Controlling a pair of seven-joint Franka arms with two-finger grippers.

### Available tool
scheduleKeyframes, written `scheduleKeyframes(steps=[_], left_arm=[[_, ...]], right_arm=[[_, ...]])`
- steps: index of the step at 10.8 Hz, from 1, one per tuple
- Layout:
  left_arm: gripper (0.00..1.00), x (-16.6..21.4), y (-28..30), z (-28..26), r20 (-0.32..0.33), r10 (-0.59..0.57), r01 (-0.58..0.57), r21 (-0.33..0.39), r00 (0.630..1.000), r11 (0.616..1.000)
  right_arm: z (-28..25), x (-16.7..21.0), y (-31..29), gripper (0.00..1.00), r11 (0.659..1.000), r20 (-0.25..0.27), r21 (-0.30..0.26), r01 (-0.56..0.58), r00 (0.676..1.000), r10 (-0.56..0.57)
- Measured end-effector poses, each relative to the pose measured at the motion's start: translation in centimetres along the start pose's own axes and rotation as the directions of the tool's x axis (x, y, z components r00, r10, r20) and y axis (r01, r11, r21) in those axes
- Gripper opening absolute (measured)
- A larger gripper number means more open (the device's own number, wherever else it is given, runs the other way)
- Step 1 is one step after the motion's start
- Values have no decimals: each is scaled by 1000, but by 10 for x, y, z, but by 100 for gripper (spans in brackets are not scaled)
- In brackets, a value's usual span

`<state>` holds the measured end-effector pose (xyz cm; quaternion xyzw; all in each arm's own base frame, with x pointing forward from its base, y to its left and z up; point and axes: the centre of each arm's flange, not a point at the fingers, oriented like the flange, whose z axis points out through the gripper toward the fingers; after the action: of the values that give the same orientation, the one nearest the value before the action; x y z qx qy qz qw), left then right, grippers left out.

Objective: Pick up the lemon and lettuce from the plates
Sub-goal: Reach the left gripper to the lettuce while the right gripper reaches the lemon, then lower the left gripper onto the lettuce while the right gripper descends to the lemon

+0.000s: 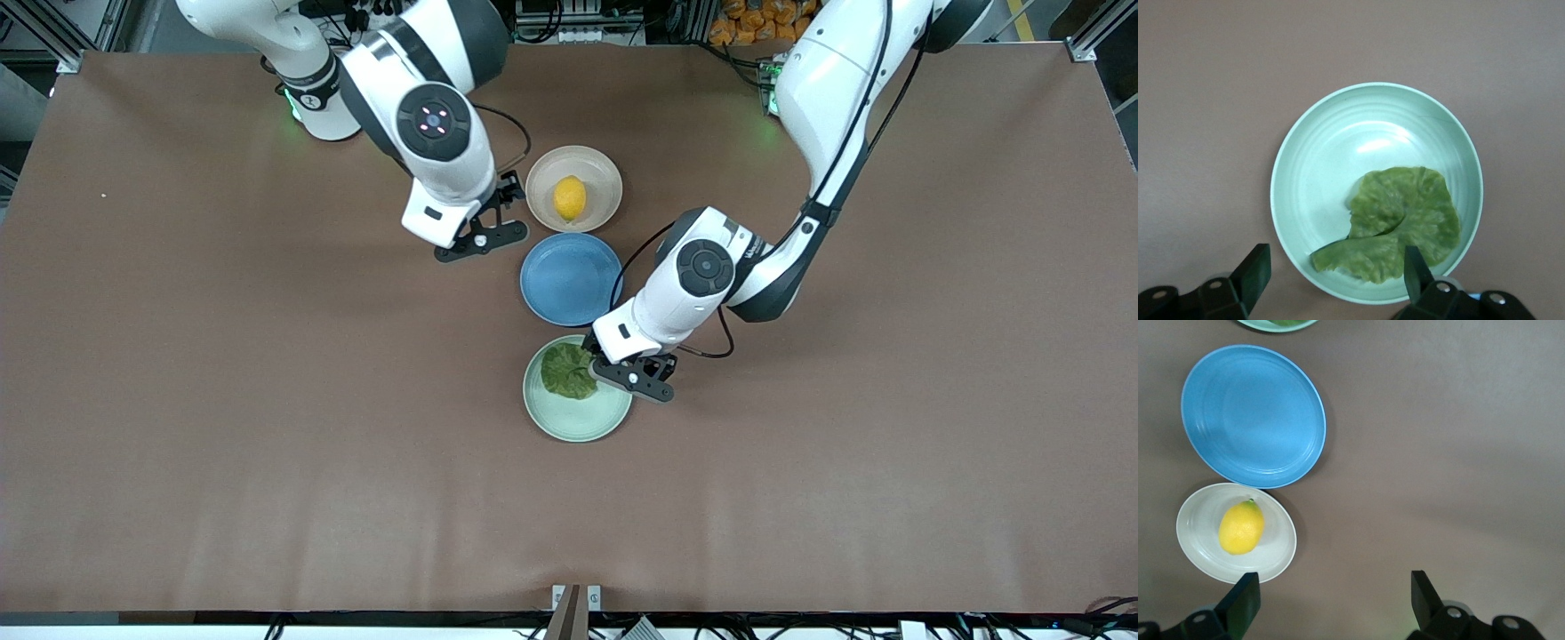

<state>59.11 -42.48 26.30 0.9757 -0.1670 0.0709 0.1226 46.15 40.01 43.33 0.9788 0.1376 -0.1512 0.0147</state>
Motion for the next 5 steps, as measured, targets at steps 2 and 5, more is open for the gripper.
scheduleKeyframes(steps=[2, 5], left_arm=[[89, -8, 8, 18, 8, -26, 26, 25, 1000, 999], [88, -19, 15, 49, 13, -76, 76, 39, 997, 996]], right_arm=[[23, -1, -29, 100, 997, 12, -20, -68, 998, 68], [55, 0, -55, 100, 994, 36, -52, -100, 994, 102]])
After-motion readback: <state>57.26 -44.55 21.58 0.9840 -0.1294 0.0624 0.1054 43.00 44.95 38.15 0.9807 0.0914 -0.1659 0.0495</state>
